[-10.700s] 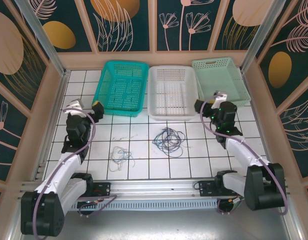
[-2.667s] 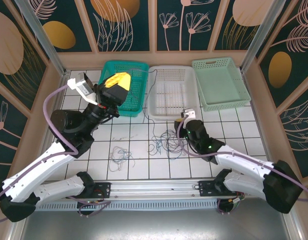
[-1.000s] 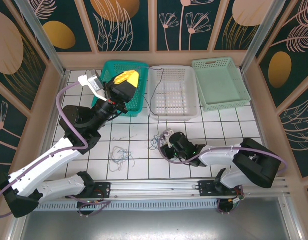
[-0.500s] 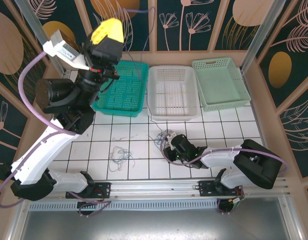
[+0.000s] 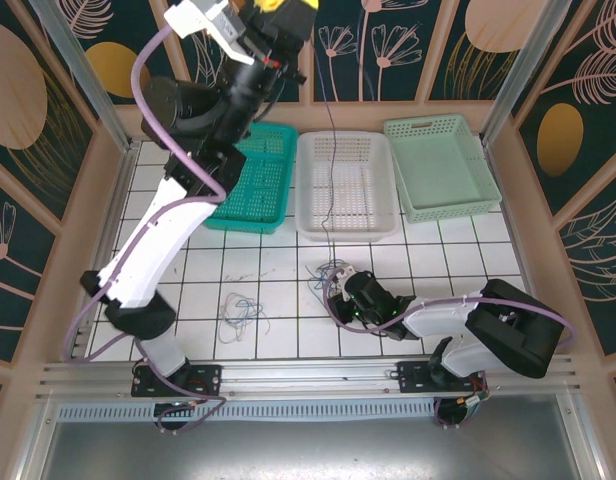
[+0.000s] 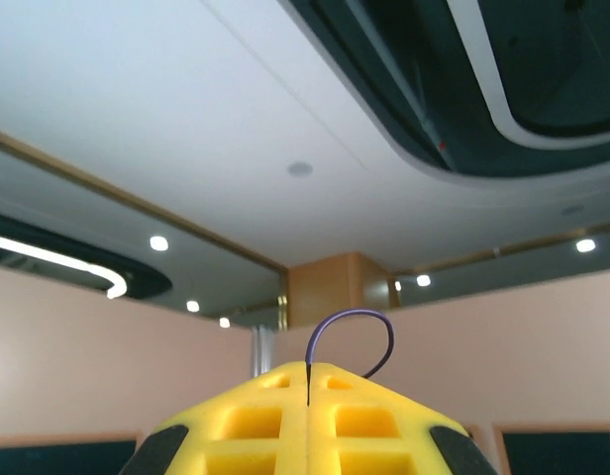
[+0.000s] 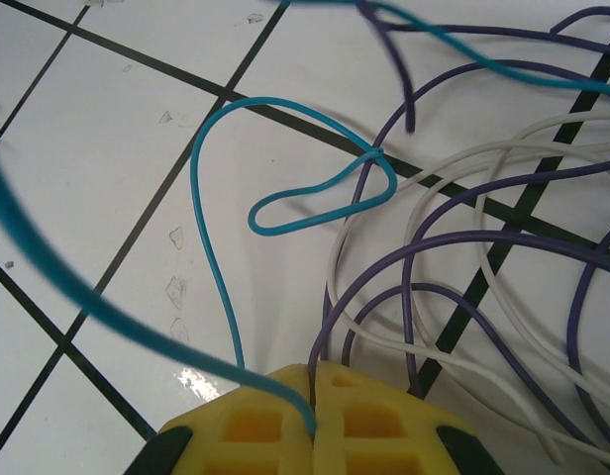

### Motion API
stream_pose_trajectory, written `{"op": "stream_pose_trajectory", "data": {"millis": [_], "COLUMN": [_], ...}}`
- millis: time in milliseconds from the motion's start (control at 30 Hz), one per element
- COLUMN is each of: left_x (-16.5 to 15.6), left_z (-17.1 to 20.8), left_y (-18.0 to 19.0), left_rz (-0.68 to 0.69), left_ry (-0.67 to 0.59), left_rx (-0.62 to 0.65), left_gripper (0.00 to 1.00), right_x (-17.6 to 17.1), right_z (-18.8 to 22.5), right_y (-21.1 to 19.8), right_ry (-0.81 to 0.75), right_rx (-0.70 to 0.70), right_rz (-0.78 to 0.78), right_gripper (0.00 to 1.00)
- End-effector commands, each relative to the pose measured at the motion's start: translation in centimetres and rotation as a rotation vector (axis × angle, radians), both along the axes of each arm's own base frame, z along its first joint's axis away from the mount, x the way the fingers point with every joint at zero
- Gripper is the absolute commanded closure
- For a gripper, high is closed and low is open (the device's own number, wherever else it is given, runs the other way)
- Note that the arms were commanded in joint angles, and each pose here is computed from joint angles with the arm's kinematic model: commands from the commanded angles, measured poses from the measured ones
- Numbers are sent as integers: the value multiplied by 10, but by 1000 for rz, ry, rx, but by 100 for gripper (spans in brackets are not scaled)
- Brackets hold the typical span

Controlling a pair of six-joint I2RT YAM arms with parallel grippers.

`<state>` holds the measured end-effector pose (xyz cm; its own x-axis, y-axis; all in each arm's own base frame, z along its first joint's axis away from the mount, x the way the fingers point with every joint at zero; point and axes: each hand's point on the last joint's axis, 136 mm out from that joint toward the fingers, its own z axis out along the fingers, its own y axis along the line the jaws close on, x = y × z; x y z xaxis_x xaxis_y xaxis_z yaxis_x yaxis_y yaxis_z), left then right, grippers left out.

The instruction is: Untangle the cables

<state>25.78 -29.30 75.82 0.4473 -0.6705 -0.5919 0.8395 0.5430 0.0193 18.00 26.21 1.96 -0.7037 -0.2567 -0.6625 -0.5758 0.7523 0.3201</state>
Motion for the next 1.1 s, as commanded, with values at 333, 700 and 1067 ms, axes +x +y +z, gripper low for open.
{"op": "stream_pose_trajectory", "data": {"millis": [333, 700, 1067], "left_x": [59, 73, 57], "left_z": [-59, -63, -68], "left_y": [-34, -46, -37], "left_rz": [-84, -114, -135], "left_ry": [59, 63, 62], "left_rx": [30, 3, 15], "left_gripper": [100, 100, 100], "right_x": [-2, -3, 7], "right_z": [36, 34, 108], "right_y": [13, 19, -13], "right_ry": [-30, -4, -146], "right_rx": [83, 41, 179], "right_rz": [32, 58, -68], "right_gripper": [100, 94, 19]}}
